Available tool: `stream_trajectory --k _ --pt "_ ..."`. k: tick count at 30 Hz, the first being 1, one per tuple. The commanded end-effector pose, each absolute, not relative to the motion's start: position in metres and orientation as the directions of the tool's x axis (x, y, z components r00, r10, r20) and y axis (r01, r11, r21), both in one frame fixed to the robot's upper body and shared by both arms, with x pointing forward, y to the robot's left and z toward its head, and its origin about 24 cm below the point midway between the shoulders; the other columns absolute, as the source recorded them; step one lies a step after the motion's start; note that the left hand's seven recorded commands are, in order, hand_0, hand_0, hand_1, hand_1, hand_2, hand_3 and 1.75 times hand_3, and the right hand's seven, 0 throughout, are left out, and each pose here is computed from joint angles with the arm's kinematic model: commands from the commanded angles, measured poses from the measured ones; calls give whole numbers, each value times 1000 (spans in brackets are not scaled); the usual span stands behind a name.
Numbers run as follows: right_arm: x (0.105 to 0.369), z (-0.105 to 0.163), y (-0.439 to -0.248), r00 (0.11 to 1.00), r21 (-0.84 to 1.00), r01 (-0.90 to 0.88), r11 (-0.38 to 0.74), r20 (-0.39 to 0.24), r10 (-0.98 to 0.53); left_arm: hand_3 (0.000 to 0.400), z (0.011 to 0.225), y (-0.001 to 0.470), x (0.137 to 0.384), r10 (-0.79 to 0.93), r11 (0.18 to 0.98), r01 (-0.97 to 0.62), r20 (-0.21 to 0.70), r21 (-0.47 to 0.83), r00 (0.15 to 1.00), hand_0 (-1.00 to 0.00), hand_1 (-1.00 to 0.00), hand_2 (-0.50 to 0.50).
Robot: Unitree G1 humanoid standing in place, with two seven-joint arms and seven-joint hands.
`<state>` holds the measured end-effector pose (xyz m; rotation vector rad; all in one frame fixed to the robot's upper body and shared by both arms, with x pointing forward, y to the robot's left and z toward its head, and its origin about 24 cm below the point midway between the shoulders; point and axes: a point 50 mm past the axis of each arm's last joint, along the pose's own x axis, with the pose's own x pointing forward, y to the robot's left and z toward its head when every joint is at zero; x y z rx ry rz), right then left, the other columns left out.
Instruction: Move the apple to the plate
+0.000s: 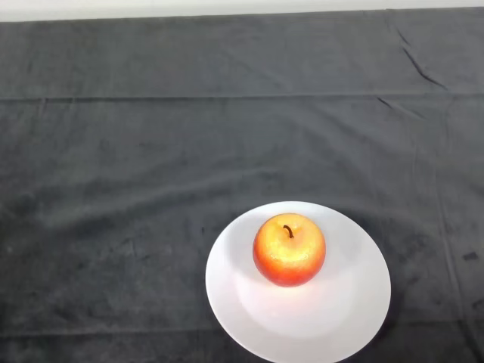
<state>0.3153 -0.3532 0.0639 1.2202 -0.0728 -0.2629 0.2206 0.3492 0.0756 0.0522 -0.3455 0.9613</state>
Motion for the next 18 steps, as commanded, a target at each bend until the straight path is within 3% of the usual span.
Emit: stream_trajectory --k 1,18 --pt "312 67 -359 962 941 150 304 -67 -266 0 74 356 217 818 543 -830 306 -130 488 0 0 0" --pt "312 67 -359 962 941 150 304 -67 -266 0 73 357 218 816 545 -829 304 -126 491 0 0 0"
